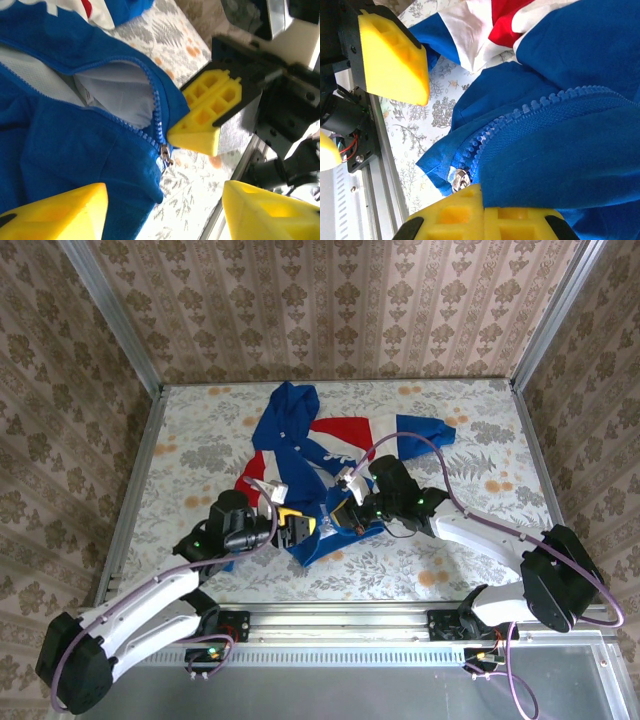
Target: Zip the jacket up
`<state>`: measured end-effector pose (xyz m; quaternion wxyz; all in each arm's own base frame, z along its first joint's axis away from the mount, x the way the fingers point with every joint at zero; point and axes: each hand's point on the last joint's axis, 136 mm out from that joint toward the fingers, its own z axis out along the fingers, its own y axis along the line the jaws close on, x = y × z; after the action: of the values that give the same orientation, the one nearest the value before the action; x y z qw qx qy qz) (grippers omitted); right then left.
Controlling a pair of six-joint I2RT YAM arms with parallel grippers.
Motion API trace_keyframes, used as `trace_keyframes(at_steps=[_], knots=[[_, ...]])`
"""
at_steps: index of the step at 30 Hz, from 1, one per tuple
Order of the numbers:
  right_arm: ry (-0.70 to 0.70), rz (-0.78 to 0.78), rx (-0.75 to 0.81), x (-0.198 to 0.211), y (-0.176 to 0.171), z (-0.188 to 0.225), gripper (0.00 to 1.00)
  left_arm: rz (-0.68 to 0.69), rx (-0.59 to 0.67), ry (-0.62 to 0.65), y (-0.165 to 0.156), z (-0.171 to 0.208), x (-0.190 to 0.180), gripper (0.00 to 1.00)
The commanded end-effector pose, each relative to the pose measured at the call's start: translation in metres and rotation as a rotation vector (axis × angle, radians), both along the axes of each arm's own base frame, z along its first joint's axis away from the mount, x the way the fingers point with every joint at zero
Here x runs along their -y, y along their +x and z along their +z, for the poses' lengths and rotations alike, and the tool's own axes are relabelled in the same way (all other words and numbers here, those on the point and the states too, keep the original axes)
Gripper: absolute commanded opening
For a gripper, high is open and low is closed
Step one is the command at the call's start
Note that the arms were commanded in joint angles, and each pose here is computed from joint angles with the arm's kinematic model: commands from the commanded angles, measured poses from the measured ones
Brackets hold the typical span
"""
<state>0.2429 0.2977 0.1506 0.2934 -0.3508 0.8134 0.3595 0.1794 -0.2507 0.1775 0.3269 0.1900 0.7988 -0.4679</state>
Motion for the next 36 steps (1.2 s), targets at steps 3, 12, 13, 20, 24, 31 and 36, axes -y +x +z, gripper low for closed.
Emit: trace_keyframes(at_steps=[3, 12, 13, 20, 24, 31, 36], knots=[[0.035, -0.037, 0.033, -0.001, 0.008, 0.010, 0.00, 0.148, -0.024, -0.085, 0.018, 0.010, -0.010, 0.67], [0.048, -0.053, 0.041, -0.001, 0.010, 0.013, 0.00, 0.195, -0.077, -0.170, 0.020, 0.000, -0.006, 0.65], [0.048, -0.057, 0.042, 0.000, 0.010, 0.012, 0.00, 0.190, -0.081, -0.174, 0.019, -0.001, -0.005, 0.65], [0.059, -0.062, 0.045, -0.001, 0.011, 0.014, 0.00, 0.170, -0.100, -0.208, 0.019, 0.000, 0.006, 0.65], [0.064, -0.062, 0.049, -0.001, 0.011, 0.017, 0.00, 0.162, -0.108, -0.224, 0.019, -0.001, 0.010, 0.64], [0.068, -0.067, 0.052, 0.000, 0.011, 0.018, 0.00, 0.148, -0.131, -0.220, 0.016, -0.009, 0.016, 0.54], [0.070, -0.067, 0.056, -0.001, 0.012, 0.018, 0.00, 0.117, -0.135, -0.215, 0.012, -0.014, 0.023, 0.48]])
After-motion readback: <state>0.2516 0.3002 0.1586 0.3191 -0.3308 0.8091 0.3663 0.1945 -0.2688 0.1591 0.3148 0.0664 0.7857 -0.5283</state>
